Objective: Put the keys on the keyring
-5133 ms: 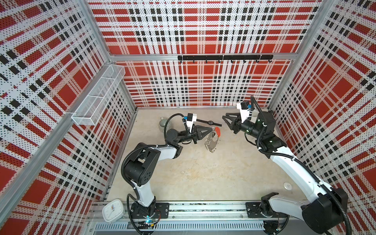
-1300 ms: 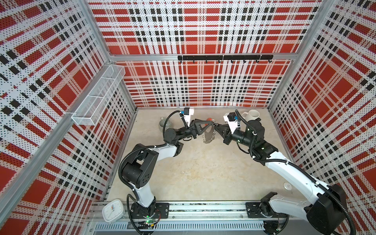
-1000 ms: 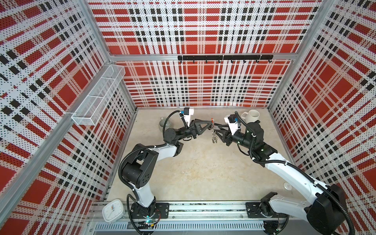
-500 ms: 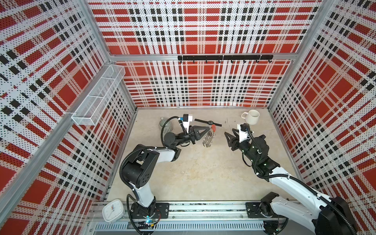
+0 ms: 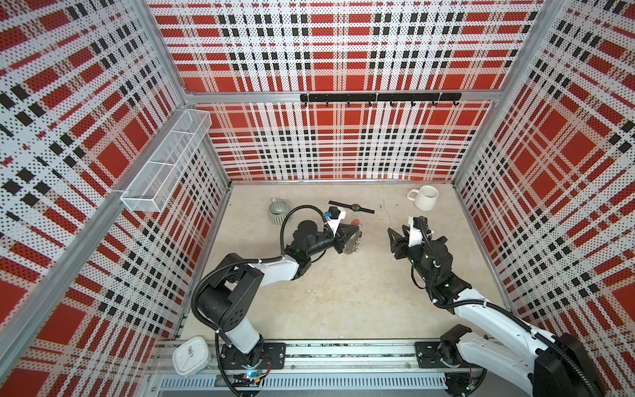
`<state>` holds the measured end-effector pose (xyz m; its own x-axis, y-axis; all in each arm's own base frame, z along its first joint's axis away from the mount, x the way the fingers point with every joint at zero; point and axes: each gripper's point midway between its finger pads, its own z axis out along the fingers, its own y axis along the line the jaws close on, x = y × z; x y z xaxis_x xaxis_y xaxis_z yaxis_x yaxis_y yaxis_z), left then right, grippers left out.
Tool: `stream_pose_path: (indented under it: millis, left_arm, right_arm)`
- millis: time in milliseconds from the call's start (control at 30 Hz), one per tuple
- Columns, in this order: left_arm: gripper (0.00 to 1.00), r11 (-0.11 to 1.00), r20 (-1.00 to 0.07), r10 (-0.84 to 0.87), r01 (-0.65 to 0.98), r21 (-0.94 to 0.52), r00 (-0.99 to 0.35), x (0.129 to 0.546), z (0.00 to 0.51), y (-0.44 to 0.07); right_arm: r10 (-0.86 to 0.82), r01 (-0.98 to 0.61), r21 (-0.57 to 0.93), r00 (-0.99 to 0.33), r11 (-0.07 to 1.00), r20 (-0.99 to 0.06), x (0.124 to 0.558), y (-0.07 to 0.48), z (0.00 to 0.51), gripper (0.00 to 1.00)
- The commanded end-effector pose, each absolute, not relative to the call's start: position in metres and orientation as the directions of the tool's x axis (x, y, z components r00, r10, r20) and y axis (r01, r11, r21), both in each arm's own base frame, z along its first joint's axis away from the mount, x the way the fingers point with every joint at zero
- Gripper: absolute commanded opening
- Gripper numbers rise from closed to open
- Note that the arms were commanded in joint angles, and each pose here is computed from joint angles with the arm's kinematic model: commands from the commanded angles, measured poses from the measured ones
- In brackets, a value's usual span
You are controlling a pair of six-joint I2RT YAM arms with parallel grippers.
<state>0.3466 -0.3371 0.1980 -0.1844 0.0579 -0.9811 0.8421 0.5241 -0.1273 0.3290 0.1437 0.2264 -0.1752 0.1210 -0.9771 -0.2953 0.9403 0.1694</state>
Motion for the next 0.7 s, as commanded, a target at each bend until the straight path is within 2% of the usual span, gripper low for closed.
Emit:
stream_pose_path:
  millis: [0, 133, 267, 533, 667]
  left_arm:
    - [0.06, 0.607, -0.935, 0.325, 0.789, 0.095, -0.138, 0.359, 0.166, -0.332]
    - [0.06, 0.601, -0.86, 0.478, 0.781, 0.171, -0.179, 0.362, 0.13, -0.348]
    - [0.09, 0.582, -0.828, 0.534, 0.785, 0.213, -0.171, 0.361, 0.111, -0.37]
    - [0.1, 0.592, -0.831, 0.509, 0.792, 0.151, -0.223, 0.371, 0.091, -0.398]
    - [0.17, 0.617, -0.869, 0.429, 0.783, 0.082, -0.246, 0.372, 0.098, -0.394]
  right_arm:
    - [0.147, -0.28, 0.194, -0.181, 0.94, -0.972, 0.332, 0.142, 0.222, 0.57]
    - [0.161, -0.274, 0.208, -0.185, 0.939, -0.969, 0.333, 0.142, 0.219, 0.57]
    - [0.167, -0.229, 0.215, -0.211, 0.949, -0.963, 0.336, 0.133, 0.207, 0.58]
    - [0.251, -0.082, 0.282, -0.273, 0.956, -0.929, 0.335, 0.092, 0.18, 0.58]
    - [0.263, -0.02, 0.276, -0.247, 0.961, -0.933, 0.33, 0.073, 0.177, 0.59]
